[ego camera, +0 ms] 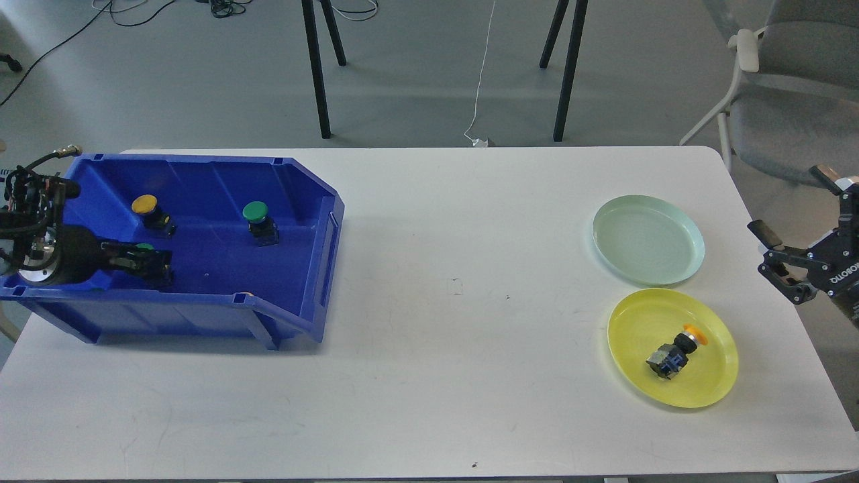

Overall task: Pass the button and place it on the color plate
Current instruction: 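Grasp a green-capped button in the bin with the left gripper and lift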

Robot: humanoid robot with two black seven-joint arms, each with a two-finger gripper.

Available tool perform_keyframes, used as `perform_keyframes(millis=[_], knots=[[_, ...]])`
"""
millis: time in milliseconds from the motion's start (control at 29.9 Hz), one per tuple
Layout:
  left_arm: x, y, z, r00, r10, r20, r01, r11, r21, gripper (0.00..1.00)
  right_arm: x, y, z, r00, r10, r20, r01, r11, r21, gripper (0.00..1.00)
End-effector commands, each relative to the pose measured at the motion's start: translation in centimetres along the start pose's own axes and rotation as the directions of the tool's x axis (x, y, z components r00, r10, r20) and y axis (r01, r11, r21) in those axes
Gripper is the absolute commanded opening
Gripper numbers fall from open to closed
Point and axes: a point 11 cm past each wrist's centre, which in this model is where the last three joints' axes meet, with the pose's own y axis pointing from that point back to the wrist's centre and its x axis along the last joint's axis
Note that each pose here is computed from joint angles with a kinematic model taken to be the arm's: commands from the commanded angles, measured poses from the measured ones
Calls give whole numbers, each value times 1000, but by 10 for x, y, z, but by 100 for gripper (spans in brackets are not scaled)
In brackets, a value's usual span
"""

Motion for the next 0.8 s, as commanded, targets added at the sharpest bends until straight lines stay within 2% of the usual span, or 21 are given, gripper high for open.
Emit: perform_keyframes(millis=[0,134,267,334,468,601,768], knots=[[-1,0,0,1000,0,-3,0,1000,0,19,-5,-10,-9,1000,-25,-6,25,999,28,99],[5,2,1,999,22,-25,-22,1000,-11,11,-12,-17,-13,999,-54,-6,54,998,43,99],[17,7,8,992,66,-108,-73,995,-61,10,-20,-28,-14,997,-76,12,75,994,78,99],[33,16,12,984,90,-151,-105,990,-92,10,-25,-37,-17,996,-91,21,88,990,109,99],[79,49,27,949,214,-232,-257,950,-177,10,-33,-52,-23,992,-124,13,121,982,143,99],[122,77,67,865,292,-407,-442,828,-345,12,-54,-78,-26,980,-197,25,190,966,176,99],[146,95,131,797,209,-567,-552,632,-544,12,-101,-120,-13,941,-332,69,314,929,196,99]])
